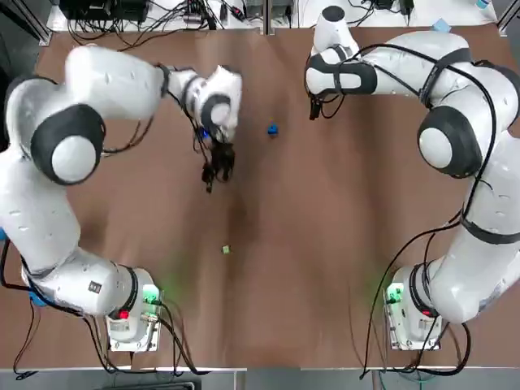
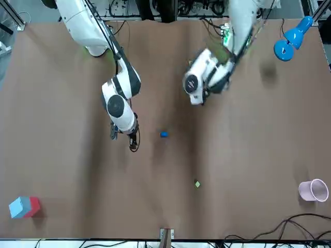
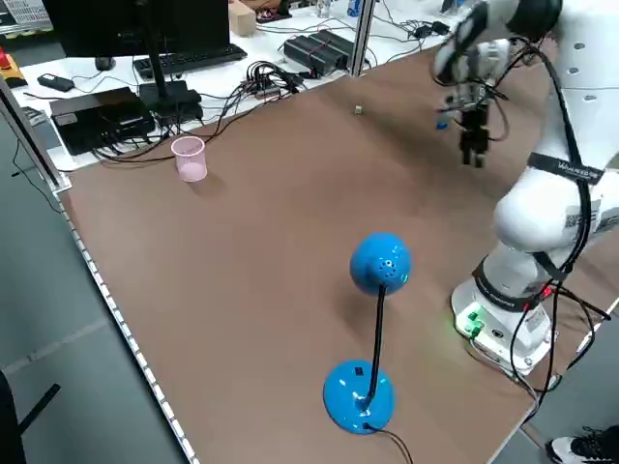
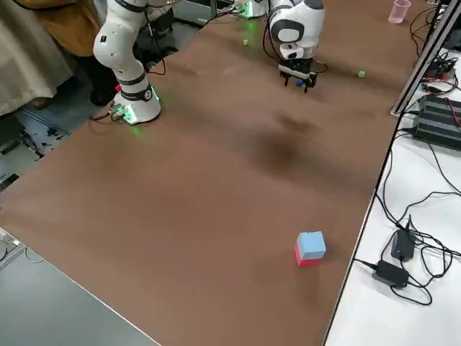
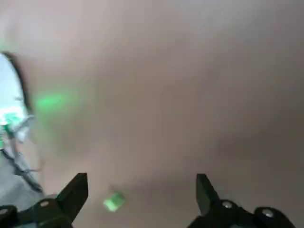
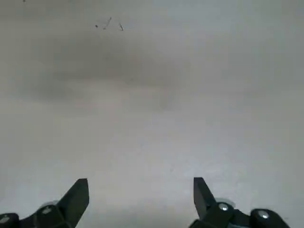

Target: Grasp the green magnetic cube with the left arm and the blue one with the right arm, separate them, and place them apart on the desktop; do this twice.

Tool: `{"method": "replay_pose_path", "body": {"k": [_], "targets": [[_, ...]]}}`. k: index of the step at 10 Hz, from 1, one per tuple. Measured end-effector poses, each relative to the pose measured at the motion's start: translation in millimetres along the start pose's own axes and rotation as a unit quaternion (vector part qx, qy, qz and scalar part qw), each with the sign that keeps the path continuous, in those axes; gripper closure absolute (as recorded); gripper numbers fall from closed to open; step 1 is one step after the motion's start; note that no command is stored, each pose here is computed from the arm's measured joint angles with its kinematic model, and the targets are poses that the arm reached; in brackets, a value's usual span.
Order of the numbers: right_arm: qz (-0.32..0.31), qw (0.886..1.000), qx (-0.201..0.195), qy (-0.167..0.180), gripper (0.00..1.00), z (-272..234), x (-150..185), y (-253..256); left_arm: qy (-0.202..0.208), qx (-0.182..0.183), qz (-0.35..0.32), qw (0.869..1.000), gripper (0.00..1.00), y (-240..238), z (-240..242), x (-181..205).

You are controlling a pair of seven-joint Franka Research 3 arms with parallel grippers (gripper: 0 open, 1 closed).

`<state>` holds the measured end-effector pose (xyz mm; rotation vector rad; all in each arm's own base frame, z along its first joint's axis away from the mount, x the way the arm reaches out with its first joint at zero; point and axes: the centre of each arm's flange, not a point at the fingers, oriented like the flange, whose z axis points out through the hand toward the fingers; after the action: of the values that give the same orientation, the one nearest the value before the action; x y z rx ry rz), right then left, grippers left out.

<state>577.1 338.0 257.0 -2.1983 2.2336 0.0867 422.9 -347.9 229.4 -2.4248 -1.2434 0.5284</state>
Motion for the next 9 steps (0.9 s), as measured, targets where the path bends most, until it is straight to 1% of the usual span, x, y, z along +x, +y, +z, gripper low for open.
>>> {"method": "replay_pose_path", "body": {"k": [1,2,3,5,6,7,9], "targets": [[-0.002,1.000,0.000,0.000,0.03,0,3,-1,-0.030,-0.036,-0.027,0.999,0.00,14,-24,26],[-0.005,1.000,-0.001,0.001,0.03,0,5,-1,-0.055,-0.069,-0.047,0.995,0.00,25,-44,35],[-0.006,1.000,-0.002,0.001,0.03,1,6,-1,-0.069,-0.100,-0.062,0.991,0.00,36,-60,34],[-0.009,1.000,-0.003,0.002,0.03,2,6,0,-0.091,-0.136,-0.080,0.983,0.00,68,-81,27],[-0.010,1.000,-0.003,0.002,0.03,2,6,0,-0.101,-0.151,-0.095,0.979,0.00,87,-81,19],[-0.010,1.000,-0.003,0.002,0.03,2,6,0,-0.111,-0.173,-0.119,0.971,0.00,103,-75,14],[-0.011,1.000,-0.003,0.002,0.03,2,6,0,-0.126,-0.226,-0.157,0.953,0.00,128,-61,8]]}}
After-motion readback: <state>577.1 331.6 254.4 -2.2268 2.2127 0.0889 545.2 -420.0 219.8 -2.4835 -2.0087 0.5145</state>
